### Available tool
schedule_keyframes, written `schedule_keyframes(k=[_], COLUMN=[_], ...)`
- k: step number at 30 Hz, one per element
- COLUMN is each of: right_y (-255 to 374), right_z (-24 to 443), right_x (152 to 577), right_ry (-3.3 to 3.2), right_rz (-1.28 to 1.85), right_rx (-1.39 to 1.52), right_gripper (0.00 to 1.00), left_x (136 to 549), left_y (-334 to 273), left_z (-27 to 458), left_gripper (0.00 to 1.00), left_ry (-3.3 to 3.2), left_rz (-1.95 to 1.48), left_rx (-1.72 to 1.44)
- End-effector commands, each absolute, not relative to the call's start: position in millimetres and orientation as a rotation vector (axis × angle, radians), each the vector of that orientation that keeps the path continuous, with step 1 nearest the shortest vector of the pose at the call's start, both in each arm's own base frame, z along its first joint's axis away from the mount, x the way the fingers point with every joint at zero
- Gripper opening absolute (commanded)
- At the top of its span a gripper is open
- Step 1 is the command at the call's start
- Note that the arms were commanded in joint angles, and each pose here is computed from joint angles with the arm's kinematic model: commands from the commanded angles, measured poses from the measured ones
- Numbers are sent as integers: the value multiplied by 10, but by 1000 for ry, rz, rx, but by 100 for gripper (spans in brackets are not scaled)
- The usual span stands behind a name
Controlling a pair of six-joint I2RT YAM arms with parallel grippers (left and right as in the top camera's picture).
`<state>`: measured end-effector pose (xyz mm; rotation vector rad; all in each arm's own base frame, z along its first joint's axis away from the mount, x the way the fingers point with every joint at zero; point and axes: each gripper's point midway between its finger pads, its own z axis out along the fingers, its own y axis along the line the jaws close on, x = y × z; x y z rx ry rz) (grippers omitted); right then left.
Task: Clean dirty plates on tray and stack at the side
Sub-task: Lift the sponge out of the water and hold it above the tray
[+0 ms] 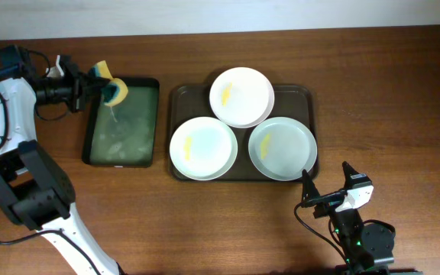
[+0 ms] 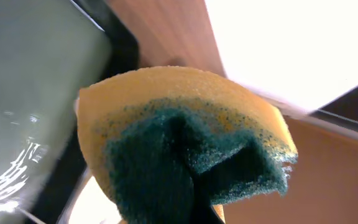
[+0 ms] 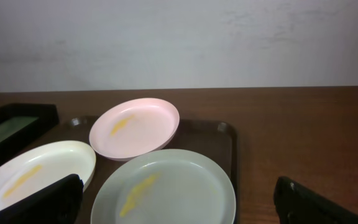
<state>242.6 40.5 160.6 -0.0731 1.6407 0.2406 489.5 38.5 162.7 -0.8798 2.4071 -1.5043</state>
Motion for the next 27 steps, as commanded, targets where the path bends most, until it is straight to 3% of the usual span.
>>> schedule_keyframes(k=[1, 22, 27], right_y=[379, 379, 379], right_z=[1576, 1576, 1576], right_x=[2430, 2430, 2430], right_ry=[1645, 1645, 1645], right_rz=[230, 230, 230], right_rx=[-63, -63, -63], right_gripper=[99, 98, 98], left_x=[4882, 4879, 4840], left_y=[299, 287, 348], left_z=[2144, 2169, 1806], left_gripper=[0, 0, 0], left_ry=[2261, 2249, 2420], left_rz=[-1726, -1784, -1481], left_rx=[-794, -899, -907])
